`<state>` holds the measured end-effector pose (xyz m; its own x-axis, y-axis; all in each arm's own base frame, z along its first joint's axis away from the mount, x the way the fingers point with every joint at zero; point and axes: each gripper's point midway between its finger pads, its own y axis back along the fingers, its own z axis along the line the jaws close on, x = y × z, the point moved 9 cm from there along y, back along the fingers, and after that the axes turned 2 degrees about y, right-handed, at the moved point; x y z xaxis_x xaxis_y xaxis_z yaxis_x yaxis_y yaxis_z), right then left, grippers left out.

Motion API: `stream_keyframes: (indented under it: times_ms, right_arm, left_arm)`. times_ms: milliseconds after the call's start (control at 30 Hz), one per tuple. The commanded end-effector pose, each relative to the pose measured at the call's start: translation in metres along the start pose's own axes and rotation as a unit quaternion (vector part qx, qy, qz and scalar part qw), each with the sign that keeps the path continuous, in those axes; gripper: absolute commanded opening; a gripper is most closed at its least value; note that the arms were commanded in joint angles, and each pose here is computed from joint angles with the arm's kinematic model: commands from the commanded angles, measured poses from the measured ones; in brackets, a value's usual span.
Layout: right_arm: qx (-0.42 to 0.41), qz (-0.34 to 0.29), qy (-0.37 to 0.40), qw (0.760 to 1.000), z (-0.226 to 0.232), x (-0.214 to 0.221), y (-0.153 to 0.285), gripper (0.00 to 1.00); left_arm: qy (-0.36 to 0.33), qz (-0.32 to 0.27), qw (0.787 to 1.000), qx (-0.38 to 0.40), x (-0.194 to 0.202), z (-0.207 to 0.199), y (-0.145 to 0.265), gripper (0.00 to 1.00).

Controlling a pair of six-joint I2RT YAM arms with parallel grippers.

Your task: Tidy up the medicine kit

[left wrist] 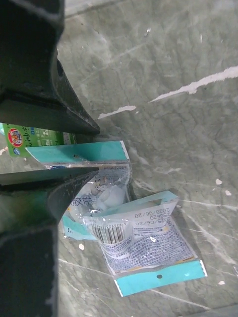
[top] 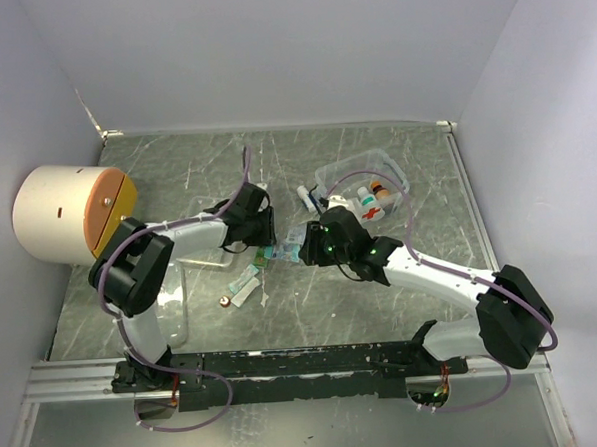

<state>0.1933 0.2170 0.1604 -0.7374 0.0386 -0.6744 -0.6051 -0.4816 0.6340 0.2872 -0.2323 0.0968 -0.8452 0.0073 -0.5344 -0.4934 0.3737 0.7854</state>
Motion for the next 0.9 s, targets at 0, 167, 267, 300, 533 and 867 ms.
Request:
stream_keyframes:
  times_ms: [0, 167, 267, 300, 533, 867]
  right_arm:
    - [-0.007, -0.014, -0.006, 1.0, 0.002, -0.002, 0.004, 0.4]
    - [-0.004, -0.017, -0.004, 1.0, 0.002, -0.004, 0.005, 0.4]
    - [0.0, -0.02, 0.0, 1.0, 0.002, -0.007, 0.006, 0.39]
    - [0.0, -0.023, 0.005, 1.0, 0.003, -0.009, 0.008, 0.39]
    - [-0.063, -0.056, 0.103, 0.991, 0.017, -0.034, 0.028, 0.41]
    - [-0.222, -0.166, 0.253, 0.927, 0.042, -0.088, 0.066, 0.85]
  left_arm:
    - [-0.013, 0.006, 0.996, 0.087, -0.008, -0.014, -0.002, 0.42]
    - [-0.013, 0.003, 0.994, 0.11, -0.012, -0.013, 0.001, 0.22]
    - [-0.031, -0.013, 0.992, 0.121, -0.02, -0.014, 0.014, 0.07]
    - [-0.04, -0.022, 0.991, 0.125, -0.023, -0.015, 0.022, 0.07]
    - [-0.082, -0.052, 0.987, 0.131, -0.033, -0.02, 0.091, 0.07]
    - [-0.229, -0.084, 0.951, 0.19, -0.04, -0.028, 0.205, 0.07]
